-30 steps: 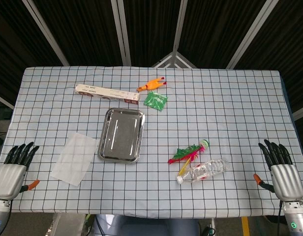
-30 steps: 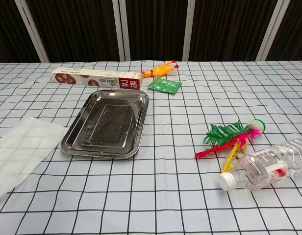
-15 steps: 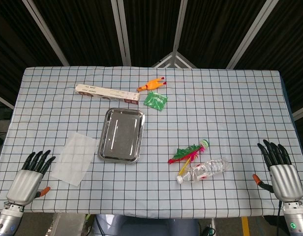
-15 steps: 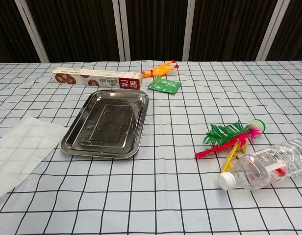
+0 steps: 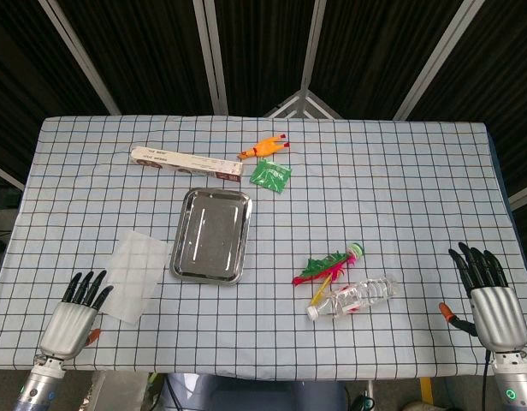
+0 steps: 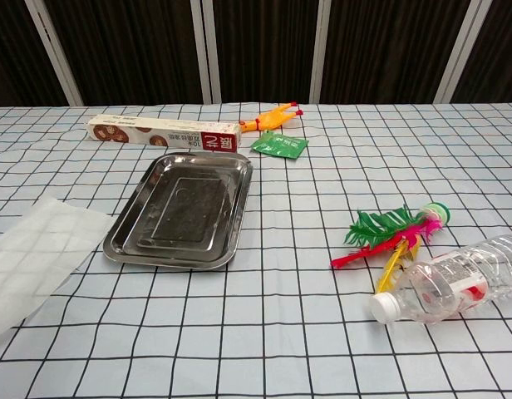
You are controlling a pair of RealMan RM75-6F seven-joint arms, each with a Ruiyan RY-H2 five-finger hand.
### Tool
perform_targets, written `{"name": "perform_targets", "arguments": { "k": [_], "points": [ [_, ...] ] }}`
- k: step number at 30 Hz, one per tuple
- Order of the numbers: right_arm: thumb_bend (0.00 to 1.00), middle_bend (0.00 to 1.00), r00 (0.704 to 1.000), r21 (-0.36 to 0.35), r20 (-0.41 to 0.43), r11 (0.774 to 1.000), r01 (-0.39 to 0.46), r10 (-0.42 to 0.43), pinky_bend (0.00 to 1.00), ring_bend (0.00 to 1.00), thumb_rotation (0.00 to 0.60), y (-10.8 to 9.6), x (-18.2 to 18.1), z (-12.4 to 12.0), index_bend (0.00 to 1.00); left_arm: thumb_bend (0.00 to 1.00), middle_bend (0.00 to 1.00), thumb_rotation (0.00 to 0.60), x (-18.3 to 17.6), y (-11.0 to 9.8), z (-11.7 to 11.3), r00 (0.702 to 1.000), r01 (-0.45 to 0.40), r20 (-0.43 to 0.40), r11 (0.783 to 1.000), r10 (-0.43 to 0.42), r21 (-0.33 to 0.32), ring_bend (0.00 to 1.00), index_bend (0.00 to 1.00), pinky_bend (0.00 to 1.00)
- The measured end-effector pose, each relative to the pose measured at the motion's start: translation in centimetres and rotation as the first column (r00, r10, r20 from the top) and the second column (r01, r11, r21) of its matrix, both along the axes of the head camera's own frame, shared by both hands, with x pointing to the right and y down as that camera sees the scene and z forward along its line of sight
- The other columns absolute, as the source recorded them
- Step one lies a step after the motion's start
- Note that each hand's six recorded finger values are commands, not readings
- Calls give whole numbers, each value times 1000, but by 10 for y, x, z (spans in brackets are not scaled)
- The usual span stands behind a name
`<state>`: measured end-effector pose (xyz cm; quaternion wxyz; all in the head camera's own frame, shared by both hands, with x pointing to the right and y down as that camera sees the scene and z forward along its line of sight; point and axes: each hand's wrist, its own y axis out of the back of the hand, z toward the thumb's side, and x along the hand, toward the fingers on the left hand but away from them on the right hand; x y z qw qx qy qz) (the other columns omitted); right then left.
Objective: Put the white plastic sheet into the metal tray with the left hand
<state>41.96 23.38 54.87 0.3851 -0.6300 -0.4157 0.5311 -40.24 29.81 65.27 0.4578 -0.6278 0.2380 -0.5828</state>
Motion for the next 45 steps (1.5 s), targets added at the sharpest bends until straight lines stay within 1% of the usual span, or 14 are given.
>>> {"name": "perform_targets", "arguments": {
  "k": [3, 10, 19, 27, 31, 34, 37, 40, 43, 45],
  "points": [
    [290, 0, 1000, 2, 0, 1000, 0, 0, 41, 0, 600, 0, 0, 0, 0, 197, 0, 600, 1, -1, 8, 1000, 15, -2, 1000, -15, 3, 0, 227, 0],
    [289, 0, 1000, 2, 5, 1000, -4, 4, 40, 0, 600, 0, 0, 0, 0, 232, 0, 600, 2, -3, 19, 1000, 23, -3, 1000, -23, 7, 0, 249, 0],
    [290, 0, 1000, 0, 4, 1000, -7, 7, 41, 0, 600, 1, 1, 0, 0, 284, 0, 600, 14, -5, 33, 999, 30, -33, 999, -30, 16, 0, 262, 0],
    [290, 0, 1000, -3, 3, 1000, -8, 8, 41, 0, 600, 1, 2, 0, 0, 300, 0, 600, 17, -13, 36, 998, 45, -52, 998, -43, 36, 0, 273, 0],
    [289, 0, 1000, -2, 0, 1000, -9, 9, 41, 0, 600, 1, 2, 0, 0, 300, 0, 600, 21, -16, 33, 995, 59, -80, 997, -55, 45, 0, 276, 0],
    [289, 0, 1000, -3, -1, 1000, -10, 10, 41, 0, 600, 1, 2, 0, 0, 312, 0, 600, 22, -18, 29, 995, 51, -90, 997, -46, 55, 0, 286, 0],
    [290, 0, 1000, -6, 0, 1000, -11, 11, 41, 0, 600, 1, 2, 0, 0, 341, 0, 600, 23, -20, 27, 994, 49, -96, 997, -43, 62, 0, 306, 0],
    [290, 0, 1000, -5, 1, 1000, -11, 11, 40, 0, 600, 1, 2, 0, 0, 364, 0, 600, 23, -22, 29, 995, 52, -90, 997, -47, 59, 0, 348, 0],
    [289, 0, 1000, -7, 0, 1000, -13, 13, 41, 0, 600, 1, 3, 0, 0, 376, 0, 600, 23, -25, 33, 995, 59, -87, 997, -54, 54, 0, 412, 0],
    [289, 0, 1000, -8, 0, 1000, -14, 14, 41, 0, 600, 1, 3, 0, 0, 396, 0, 600, 24, -27, 34, 994, 62, -90, 996, -57, 57, 0, 476, 0]
  ]
}}
